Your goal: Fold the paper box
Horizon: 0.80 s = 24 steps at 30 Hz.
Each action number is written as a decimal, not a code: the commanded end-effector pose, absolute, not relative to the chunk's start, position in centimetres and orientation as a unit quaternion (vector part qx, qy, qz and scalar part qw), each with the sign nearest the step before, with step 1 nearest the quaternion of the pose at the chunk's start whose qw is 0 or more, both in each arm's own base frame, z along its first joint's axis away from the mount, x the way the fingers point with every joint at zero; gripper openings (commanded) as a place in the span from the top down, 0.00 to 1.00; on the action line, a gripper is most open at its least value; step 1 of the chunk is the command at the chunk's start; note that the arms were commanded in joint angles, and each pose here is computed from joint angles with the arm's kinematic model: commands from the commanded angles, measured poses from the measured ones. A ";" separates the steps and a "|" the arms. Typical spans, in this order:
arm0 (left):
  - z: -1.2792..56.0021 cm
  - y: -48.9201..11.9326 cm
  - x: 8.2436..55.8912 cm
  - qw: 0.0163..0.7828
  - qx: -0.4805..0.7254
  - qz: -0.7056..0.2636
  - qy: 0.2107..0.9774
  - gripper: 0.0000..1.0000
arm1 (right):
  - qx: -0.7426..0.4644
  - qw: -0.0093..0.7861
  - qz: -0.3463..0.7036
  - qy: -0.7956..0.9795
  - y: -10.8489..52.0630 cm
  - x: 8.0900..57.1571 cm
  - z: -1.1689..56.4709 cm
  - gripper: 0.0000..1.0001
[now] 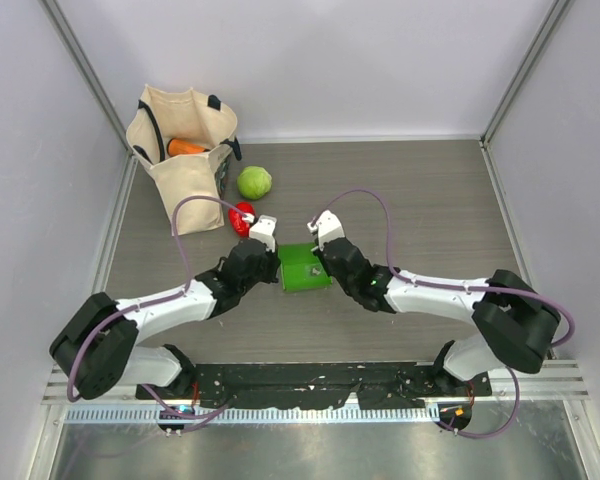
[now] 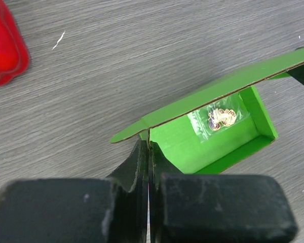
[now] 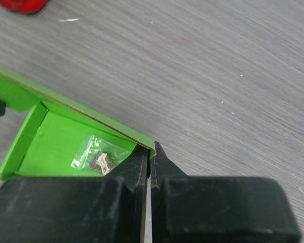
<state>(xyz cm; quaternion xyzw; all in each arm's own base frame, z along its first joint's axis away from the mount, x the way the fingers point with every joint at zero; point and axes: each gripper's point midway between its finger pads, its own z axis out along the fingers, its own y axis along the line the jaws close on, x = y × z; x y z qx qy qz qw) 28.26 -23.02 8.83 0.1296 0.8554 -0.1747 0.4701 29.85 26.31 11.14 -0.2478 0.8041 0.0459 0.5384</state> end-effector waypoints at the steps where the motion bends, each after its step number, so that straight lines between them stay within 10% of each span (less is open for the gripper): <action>1: 12.9 -25.0 30.6 0.530 0.075 -0.223 0.815 1.00 | -0.184 0.580 -0.005 0.794 25.8 32.3 13.3 0.99; 14: 12.6 -24.6 30.9 0.520 0.048 -0.215 0.825 1.00 | -0.079 0.568 0.006 0.819 26.4 32.2 12.2 0.92; 20: 13.3 -23.1 29.4 0.517 0.036 -0.216 0.828 0.77 | -0.077 0.556 0.023 0.827 24.6 31.6 11.9 0.69; 24: 14.1 -21.9 28.4 0.517 0.025 -0.215 0.828 0.58 | -0.107 0.542 0.050 0.832 24.3 30.5 12.1 0.35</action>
